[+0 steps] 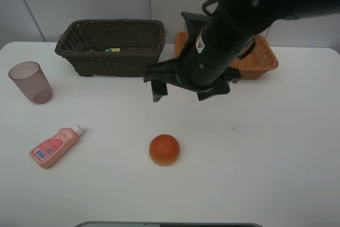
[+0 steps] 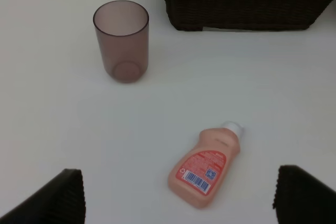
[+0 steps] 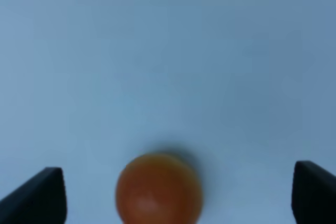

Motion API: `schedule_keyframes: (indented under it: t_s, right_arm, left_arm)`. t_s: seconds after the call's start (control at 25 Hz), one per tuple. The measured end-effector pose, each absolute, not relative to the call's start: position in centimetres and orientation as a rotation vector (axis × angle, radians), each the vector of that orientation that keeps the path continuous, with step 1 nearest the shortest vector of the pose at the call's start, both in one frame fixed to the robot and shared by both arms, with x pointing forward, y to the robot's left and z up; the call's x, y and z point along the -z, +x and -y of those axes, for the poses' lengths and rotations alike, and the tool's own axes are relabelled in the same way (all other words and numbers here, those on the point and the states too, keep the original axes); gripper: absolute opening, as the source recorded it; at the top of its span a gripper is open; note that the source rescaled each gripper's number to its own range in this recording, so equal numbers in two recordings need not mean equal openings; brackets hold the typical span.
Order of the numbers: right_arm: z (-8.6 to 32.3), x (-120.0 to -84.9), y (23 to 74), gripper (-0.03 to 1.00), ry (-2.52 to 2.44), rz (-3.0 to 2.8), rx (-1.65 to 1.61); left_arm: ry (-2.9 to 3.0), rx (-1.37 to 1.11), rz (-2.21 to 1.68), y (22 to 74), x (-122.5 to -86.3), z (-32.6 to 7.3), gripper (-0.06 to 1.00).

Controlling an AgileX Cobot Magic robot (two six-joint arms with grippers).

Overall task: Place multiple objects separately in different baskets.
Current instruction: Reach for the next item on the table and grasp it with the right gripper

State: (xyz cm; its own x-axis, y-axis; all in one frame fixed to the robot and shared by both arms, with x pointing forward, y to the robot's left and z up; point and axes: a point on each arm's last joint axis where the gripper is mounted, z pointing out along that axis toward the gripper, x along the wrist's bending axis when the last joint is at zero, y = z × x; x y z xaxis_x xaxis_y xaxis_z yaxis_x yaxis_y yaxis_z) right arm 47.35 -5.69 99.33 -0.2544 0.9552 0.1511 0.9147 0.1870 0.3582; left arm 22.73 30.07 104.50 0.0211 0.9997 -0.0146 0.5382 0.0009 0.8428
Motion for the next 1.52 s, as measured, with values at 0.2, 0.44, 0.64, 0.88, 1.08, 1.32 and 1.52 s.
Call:
schedule_keyframes:
  t_s: [0.2, 0.44, 0.64, 0.88, 1.08, 1.32, 1.52]
  right_arm:
    - [3.1, -96.4, 45.8, 0.91, 1.889, -2.37, -0.502]
    - [1.3, -93.2, 44.3, 0.91, 1.9, -2.404, -0.391]
    - [0.9, -91.5, 44.1, 0.91, 1.957, -2.364, -0.331]
    - [1.0, -91.0, 44.5, 0.91, 1.968, -2.326, -0.32]
    - [1.3, -90.2, 44.8, 0.91, 1.981, -2.314, -0.28]
    - [1.4, -89.8, 45.0, 0.91, 1.988, -2.308, -0.276]
    - [1.4, -88.5, 45.0, 0.91, 1.989, -2.31, -0.22]
  left_arm:
    - [1.618, -0.86, -1.597, 22.7, -104.5, -30.1, 0.92]
    - [1.618, -0.86, -1.597, 22.7, -104.5, -30.1, 0.92]
    - [1.618, -0.86, -1.597, 22.7, -104.5, -30.1, 0.92]
    - [1.618, -0.86, -1.597, 22.7, -104.5, -30.1, 0.92]
    - [1.618, -0.86, -1.597, 22.7, -104.5, -30.1, 0.92]
    - [1.618, -0.86, -1.597, 22.7, -104.5, -30.1, 0.92]
    - [1.618, -0.86, -1.597, 22.7, -104.5, -30.1, 0.92]
